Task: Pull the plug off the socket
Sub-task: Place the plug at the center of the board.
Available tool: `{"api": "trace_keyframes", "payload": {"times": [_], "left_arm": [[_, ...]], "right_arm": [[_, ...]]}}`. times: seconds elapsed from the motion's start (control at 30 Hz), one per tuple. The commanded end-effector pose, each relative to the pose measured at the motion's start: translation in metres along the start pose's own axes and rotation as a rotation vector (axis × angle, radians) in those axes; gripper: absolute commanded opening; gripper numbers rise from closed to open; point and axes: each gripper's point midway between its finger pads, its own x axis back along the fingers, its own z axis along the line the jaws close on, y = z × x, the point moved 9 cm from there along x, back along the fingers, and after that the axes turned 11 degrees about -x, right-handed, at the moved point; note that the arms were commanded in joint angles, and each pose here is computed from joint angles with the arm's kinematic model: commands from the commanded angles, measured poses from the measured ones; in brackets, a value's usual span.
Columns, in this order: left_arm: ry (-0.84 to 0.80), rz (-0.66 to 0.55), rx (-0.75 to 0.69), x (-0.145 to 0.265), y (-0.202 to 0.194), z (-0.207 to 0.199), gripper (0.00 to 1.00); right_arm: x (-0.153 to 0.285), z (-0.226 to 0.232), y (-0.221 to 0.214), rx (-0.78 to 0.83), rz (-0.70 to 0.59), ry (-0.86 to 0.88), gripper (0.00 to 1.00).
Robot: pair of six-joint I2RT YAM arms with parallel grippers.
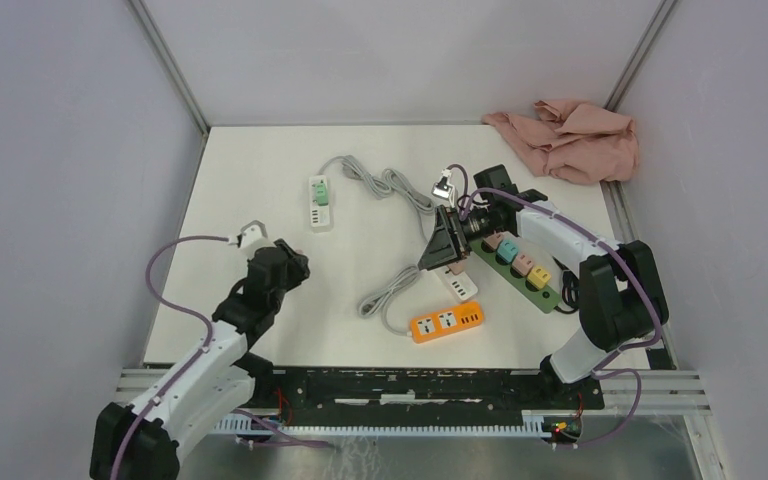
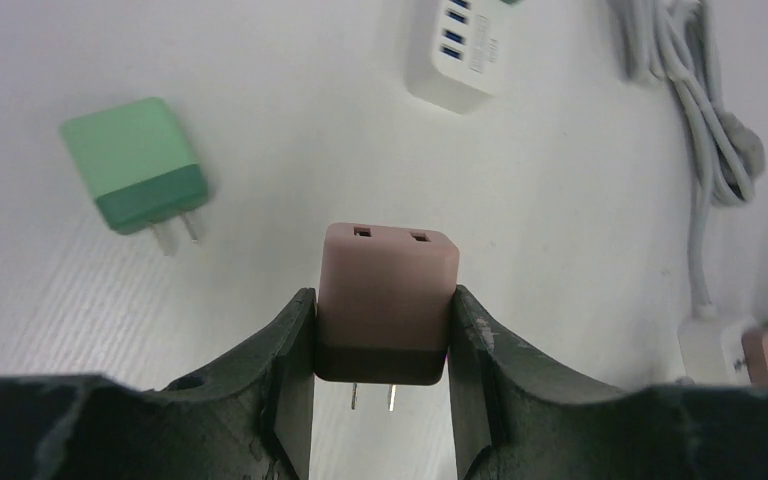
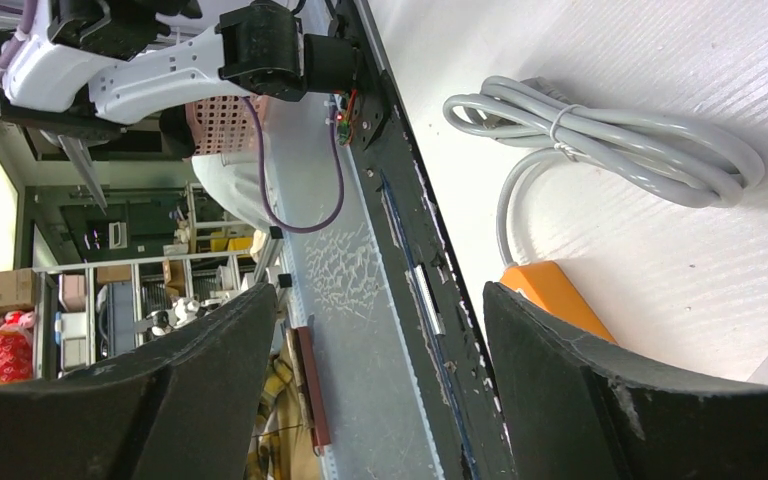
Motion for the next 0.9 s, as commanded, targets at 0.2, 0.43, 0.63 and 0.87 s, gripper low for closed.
{"api": "trace_keyframes", "payload": {"times": [0.2, 0.43, 0.63, 0.87], "left_arm": [[0.137, -0.032, 0.305, -0.028, -0.001, 0.04, 0.07], [0.32, -0.016, 0.407, -0.033, -0.016, 0.059, 0.17], [0.411, -0.02, 0.456, -0.03, -0.017, 0.065, 0.49], [0.412, -0.004, 0.483, -0.023, -0.013, 0.063, 0.75]], "right_arm": [[0.007, 0.018, 0.007, 0.097, -0.021, 0.028, 0.81], [0.008, 0.018, 0.007, 0.096, -0.019, 0.029, 0.81], [0.008, 0.019, 0.007, 0.097, -0.015, 0.03, 0.81], [0.01, 0.02, 0.007, 0.106, -0.015, 0.027, 0.81]]}}
